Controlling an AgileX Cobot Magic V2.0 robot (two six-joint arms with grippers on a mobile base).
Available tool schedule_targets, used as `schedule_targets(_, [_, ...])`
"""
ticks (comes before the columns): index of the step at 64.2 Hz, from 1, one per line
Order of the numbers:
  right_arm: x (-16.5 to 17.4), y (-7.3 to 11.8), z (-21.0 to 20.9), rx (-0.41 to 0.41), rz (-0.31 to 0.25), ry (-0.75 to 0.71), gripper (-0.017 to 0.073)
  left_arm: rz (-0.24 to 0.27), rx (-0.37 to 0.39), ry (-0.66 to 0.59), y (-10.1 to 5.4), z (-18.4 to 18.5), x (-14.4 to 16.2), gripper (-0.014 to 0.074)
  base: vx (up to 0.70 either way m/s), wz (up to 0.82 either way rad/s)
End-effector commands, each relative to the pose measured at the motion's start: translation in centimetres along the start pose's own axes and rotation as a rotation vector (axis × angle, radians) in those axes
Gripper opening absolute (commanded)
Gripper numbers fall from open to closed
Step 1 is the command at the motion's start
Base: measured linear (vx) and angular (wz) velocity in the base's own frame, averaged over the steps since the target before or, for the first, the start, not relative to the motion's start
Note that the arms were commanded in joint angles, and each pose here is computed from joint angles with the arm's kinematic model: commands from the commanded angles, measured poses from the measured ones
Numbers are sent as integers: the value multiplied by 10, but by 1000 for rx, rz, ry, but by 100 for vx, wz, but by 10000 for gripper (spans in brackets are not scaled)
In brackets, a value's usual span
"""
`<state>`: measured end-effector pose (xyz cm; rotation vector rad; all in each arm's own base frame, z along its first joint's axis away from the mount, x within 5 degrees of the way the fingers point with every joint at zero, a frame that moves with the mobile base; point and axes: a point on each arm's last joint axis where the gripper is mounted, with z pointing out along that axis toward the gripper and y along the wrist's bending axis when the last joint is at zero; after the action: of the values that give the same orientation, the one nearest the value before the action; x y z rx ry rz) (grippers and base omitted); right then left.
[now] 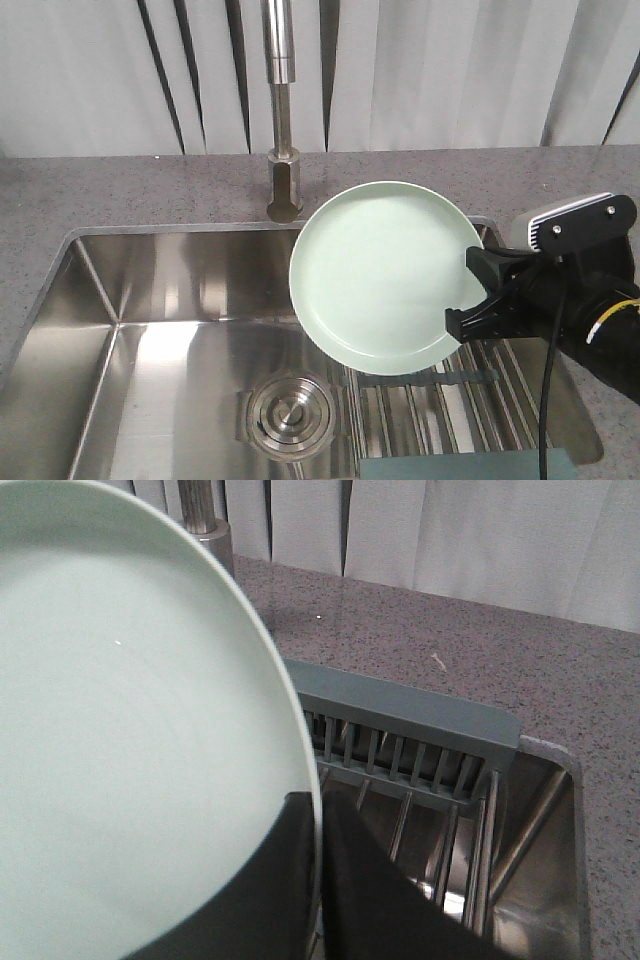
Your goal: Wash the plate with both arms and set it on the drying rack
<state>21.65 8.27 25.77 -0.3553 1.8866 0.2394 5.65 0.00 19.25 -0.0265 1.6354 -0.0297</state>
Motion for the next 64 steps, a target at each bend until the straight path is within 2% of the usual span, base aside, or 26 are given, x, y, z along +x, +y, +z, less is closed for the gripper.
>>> schedule_targets(1, [-21, -1, -5, 3, -9, -132, -5, -30, 7, -91, -1, -2, -11, -2, 0, -1])
schedule_targets(6, [-21, -1, -5, 3, -9, -132, -5, -30, 10, -141, -1, -5, -26, -2, 0, -1])
schedule_targets(10, [-21, -1, -5, 3, -9, -132, -5, -50, 15, -177, -2, -6, -41, -2, 0, -2])
schedule_targets(24, [-21, -1, -5, 3, -9, -132, -5, -26, 6, -89, -4, 13, -97, -2, 0, -1])
schedule_targets(38, [-21, -1, -5, 3, -9, -132, -5, -30, 0, 23, -6, 60, -143, -2, 0, 0])
schedule_targets(45, [-21, -1, -5, 3, -9, -132, -5, -31, -1, 54, -6, 76, -149, -2, 0, 0])
schedule_targets(64, [-21, -1, -5, 3, -9, -132, -5, -30, -4, 120, -6, 96, -139, 3, 0, 0])
